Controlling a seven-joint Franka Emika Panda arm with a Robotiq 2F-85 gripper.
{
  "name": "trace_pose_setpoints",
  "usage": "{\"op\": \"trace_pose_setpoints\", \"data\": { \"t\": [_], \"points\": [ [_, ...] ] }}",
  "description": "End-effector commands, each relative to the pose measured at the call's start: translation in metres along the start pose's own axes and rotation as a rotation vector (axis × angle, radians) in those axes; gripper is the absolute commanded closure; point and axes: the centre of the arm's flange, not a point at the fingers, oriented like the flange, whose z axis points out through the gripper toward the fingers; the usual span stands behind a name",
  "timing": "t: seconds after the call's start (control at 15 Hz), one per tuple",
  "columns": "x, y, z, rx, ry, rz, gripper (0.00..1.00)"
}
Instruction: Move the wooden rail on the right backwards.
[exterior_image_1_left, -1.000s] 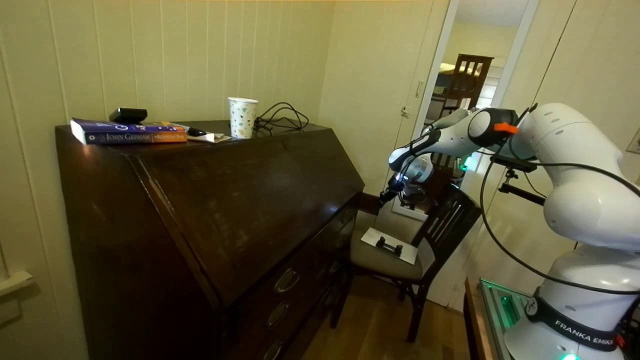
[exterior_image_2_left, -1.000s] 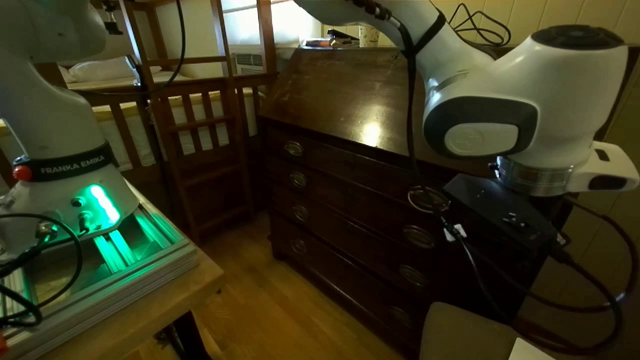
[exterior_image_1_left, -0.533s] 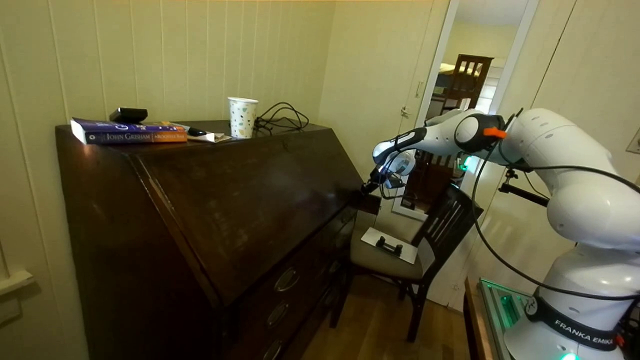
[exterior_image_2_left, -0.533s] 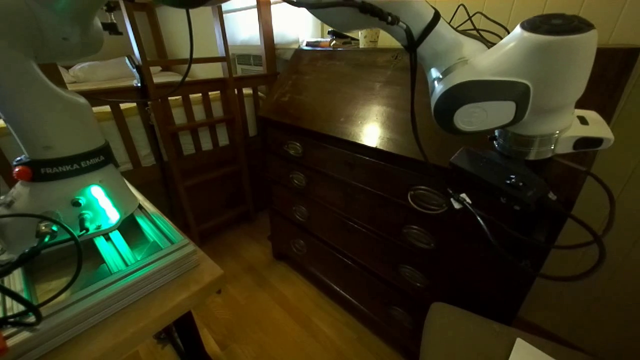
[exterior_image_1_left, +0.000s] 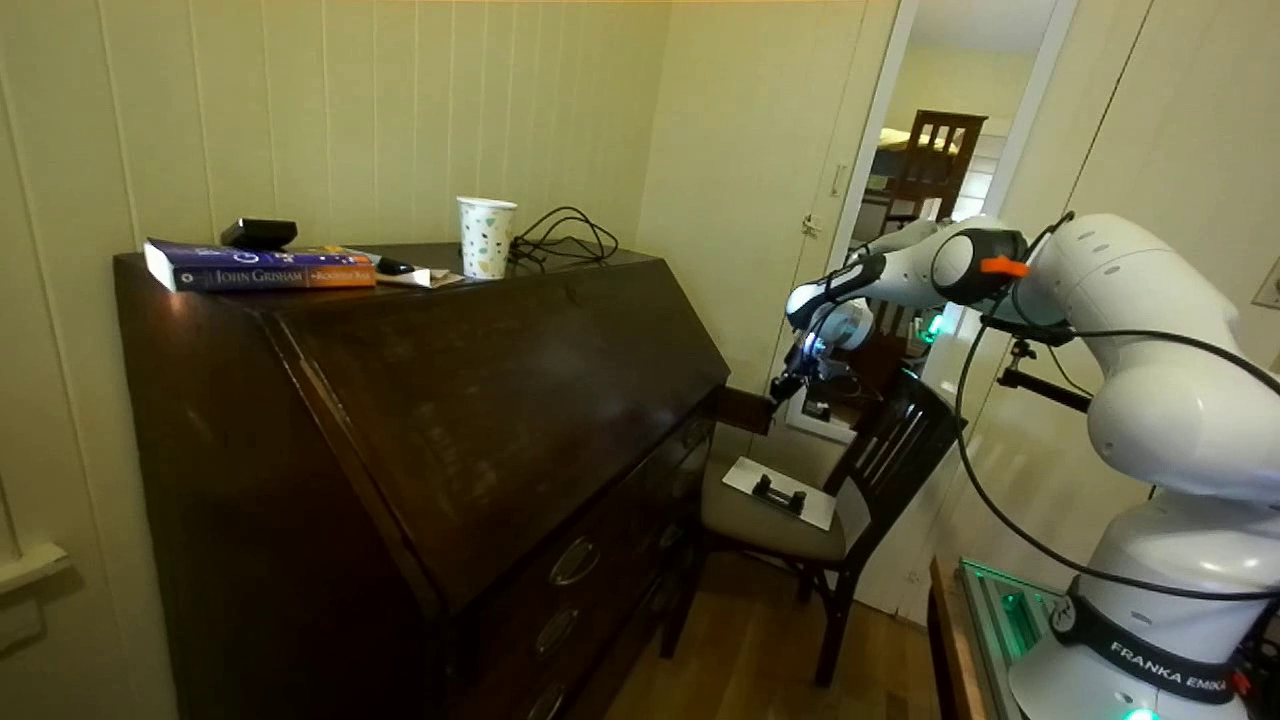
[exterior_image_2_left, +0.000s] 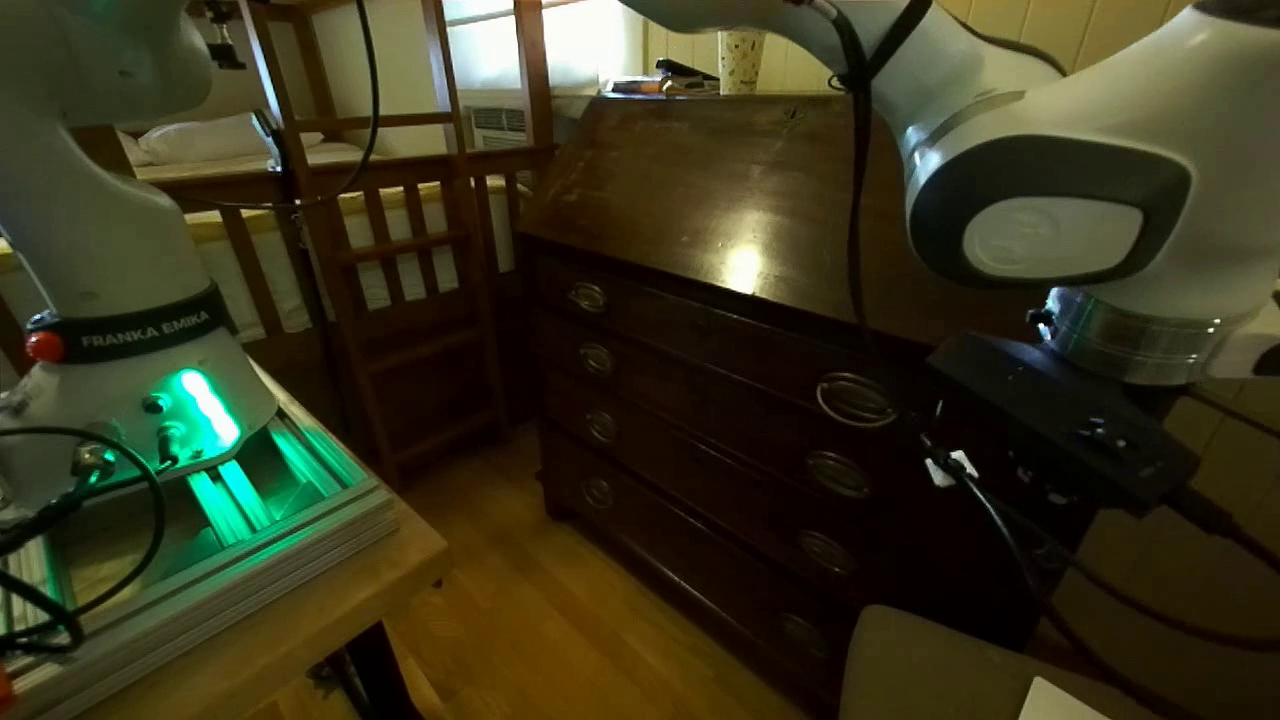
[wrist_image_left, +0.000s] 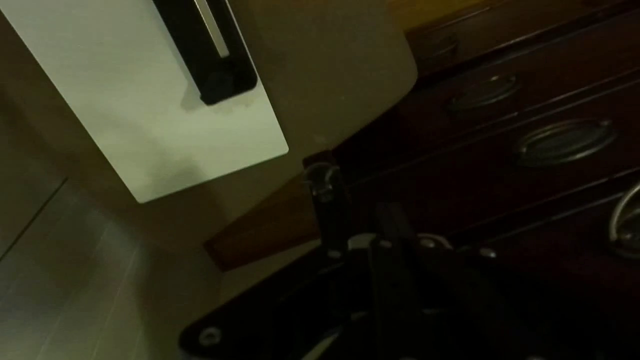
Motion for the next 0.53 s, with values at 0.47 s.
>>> {"op": "trace_pose_setpoints", "data": {
  "t": [0.47],
  "points": [
    [-0.070,0.038,-0.049,0.139,-0.206,-0.216,1.00]
  ]
}}
